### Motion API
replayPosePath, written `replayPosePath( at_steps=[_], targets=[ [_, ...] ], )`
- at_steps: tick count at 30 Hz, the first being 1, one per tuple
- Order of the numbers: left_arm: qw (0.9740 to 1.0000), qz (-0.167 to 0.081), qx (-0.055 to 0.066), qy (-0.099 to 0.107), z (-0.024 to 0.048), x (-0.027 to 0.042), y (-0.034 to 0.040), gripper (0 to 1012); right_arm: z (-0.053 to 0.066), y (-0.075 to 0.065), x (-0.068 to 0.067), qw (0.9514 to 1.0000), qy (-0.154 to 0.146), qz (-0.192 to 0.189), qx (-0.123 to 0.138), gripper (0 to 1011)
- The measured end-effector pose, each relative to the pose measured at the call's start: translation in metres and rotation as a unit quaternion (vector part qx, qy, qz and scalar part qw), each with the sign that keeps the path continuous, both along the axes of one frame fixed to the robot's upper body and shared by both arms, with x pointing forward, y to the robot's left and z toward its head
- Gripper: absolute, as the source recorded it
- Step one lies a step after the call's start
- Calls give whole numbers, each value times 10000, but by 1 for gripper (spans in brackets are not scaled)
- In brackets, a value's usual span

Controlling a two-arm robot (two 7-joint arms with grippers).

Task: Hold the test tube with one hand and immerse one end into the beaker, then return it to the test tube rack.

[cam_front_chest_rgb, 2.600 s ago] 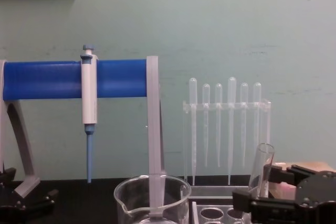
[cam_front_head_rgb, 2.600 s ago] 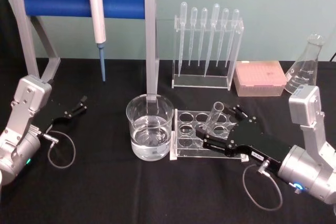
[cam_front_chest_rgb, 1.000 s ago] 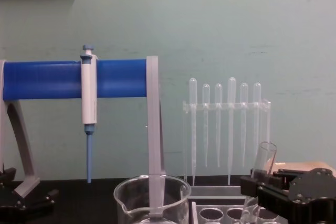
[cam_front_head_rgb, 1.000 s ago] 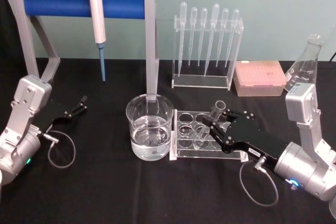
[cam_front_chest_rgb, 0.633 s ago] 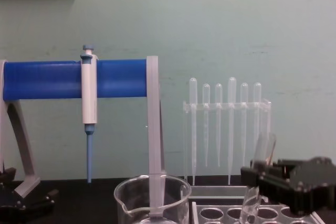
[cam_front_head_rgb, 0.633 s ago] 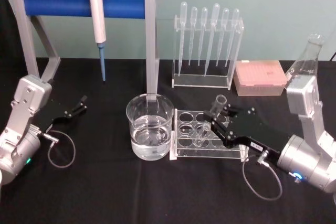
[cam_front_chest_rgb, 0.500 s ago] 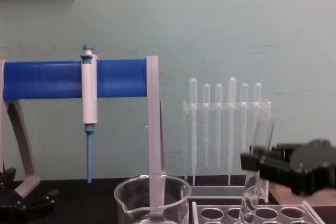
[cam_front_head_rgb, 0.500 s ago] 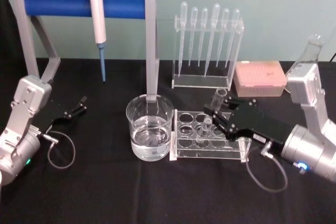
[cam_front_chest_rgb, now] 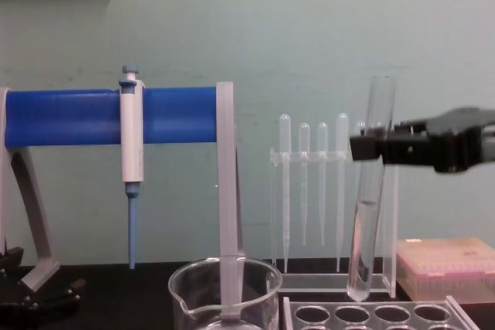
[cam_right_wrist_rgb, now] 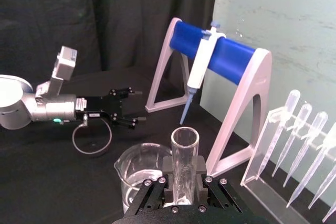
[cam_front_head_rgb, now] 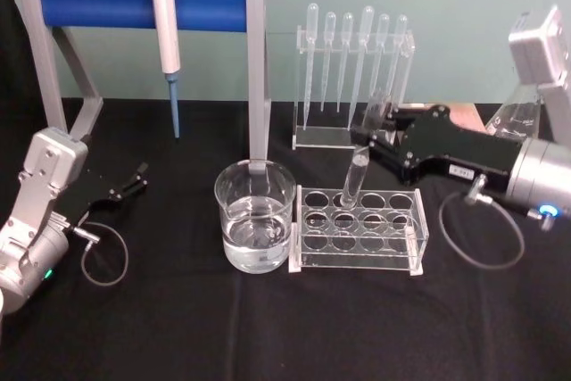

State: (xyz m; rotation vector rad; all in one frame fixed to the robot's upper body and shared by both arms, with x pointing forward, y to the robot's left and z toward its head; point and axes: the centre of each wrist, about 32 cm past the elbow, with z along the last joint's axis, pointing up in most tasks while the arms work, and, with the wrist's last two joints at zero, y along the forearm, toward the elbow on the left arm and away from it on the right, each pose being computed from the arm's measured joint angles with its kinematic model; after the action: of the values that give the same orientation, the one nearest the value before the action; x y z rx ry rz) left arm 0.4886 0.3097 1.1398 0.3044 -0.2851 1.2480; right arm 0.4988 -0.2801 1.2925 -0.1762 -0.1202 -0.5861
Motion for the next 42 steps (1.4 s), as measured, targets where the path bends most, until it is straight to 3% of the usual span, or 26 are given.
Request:
replayPosePath(
  at_steps=[6,10,42],
  targets=[
    [10000,0,0,0,0,0,0,1000,206,-20,53,9999,31,82,-61,241],
    [10000,0,0,0,0,0,0,1000,260,-25,68,9999,65,84,-67,241],
    [10000,0,0,0,0,0,0,1000,228,-23,61,9999,47,74,-60,241]
  ],
)
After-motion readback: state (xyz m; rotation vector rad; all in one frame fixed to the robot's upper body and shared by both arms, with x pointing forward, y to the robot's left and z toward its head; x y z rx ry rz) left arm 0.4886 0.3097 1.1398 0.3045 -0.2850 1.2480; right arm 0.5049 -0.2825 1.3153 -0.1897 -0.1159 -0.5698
